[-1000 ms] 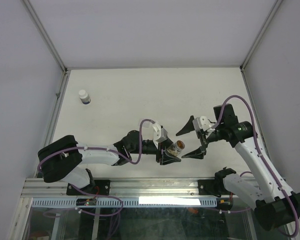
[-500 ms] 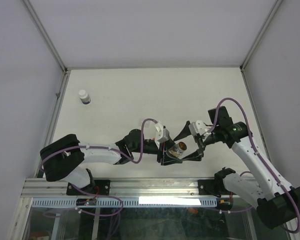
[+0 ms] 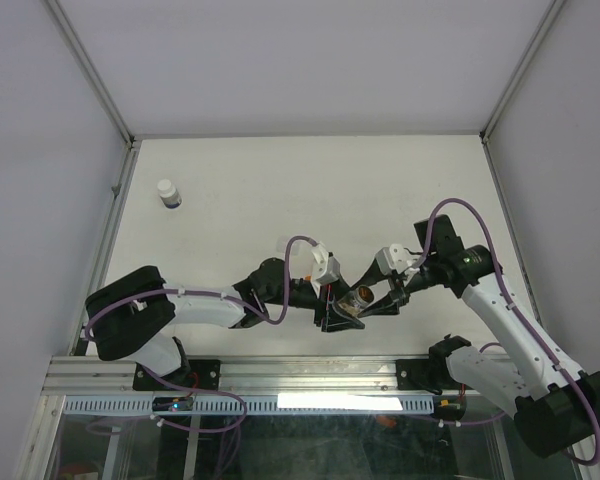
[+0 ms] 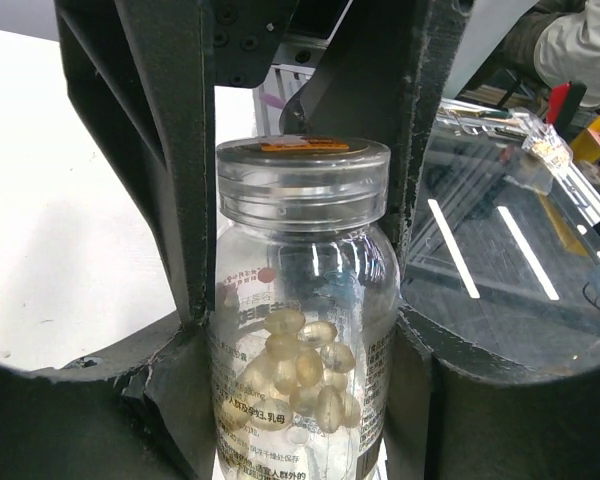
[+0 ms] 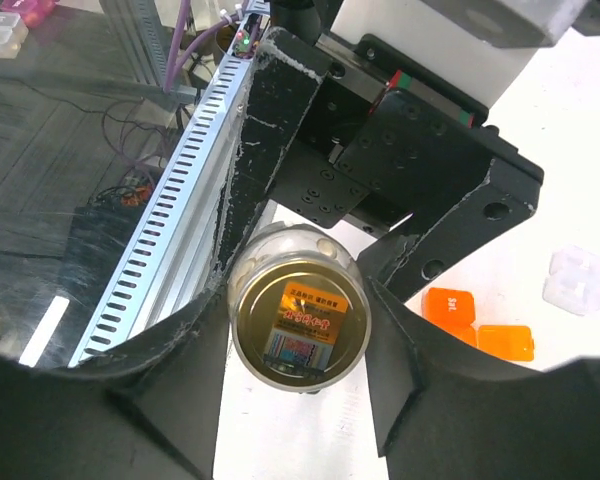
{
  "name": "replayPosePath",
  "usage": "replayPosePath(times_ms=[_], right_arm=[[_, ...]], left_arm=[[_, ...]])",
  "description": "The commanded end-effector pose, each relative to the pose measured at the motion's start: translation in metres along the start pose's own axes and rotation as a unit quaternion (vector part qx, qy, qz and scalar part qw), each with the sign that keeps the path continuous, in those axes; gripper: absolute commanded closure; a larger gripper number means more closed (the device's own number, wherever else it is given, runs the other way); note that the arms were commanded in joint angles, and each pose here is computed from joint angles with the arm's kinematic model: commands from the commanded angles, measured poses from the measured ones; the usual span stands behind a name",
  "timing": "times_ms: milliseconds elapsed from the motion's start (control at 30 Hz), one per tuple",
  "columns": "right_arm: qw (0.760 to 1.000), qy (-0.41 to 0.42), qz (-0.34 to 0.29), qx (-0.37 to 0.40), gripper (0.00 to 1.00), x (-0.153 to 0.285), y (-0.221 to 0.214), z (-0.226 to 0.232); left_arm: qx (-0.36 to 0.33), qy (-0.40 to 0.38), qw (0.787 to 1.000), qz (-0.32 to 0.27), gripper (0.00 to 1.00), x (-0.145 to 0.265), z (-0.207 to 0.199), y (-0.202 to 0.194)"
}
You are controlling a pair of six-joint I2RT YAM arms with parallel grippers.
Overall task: Sort the pills into containers
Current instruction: Screw the lid of the pill bottle onto the pill bottle.
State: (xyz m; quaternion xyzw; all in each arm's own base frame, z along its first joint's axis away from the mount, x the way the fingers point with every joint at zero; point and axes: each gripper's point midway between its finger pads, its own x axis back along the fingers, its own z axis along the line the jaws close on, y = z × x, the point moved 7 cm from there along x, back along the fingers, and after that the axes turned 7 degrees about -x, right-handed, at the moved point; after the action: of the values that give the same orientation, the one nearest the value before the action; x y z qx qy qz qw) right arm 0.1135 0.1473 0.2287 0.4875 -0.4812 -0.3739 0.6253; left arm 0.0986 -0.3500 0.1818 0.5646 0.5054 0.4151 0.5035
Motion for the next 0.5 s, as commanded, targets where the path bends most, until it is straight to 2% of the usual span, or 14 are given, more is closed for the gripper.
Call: replayPosePath(times_ms=[0,67,100,200,333,367,467], right_arm=[[1.0,0.006,-0.02,0.017,0.6,-0.001,0.01,-0.002],[1.0,0.005,-0.024,0.01,0.62,-0.001,0.012,-0.001],[1.0,0.004,-0.026,0.007,0.64,0.0,0.013,-0.001],[0.999,-0.002,-0.04,-0.009,0.69,0.003,0.018,-0.002],[0.998,-0.014,-0.058,-0.036,0.7,0.01,0.02,-0.005],[0.997,-0.019,-0.059,-0.045,0.7,0.011,0.02,-0.006],[0.996,-0.036,-0.054,-0.061,0.71,0.016,0.02,-0.008]], left_arm=[[-0.034,-0.027,0.997,-0.062,0.83,-0.008,-0.007,0.033],[-0.03,-0.021,0.997,-0.066,0.71,-0.007,-0.007,0.034],[-0.028,-0.017,0.997,-0.066,0.61,-0.005,-0.007,0.033],[-0.027,-0.009,0.997,-0.067,0.38,-0.001,-0.008,0.032],[-0.031,-0.014,0.997,-0.069,0.08,0.004,-0.012,0.03],[-0.03,-0.01,0.997,-0.069,0.02,0.005,-0.012,0.029],[-0.03,0.014,0.997,-0.073,0.01,0.011,-0.011,0.028]])
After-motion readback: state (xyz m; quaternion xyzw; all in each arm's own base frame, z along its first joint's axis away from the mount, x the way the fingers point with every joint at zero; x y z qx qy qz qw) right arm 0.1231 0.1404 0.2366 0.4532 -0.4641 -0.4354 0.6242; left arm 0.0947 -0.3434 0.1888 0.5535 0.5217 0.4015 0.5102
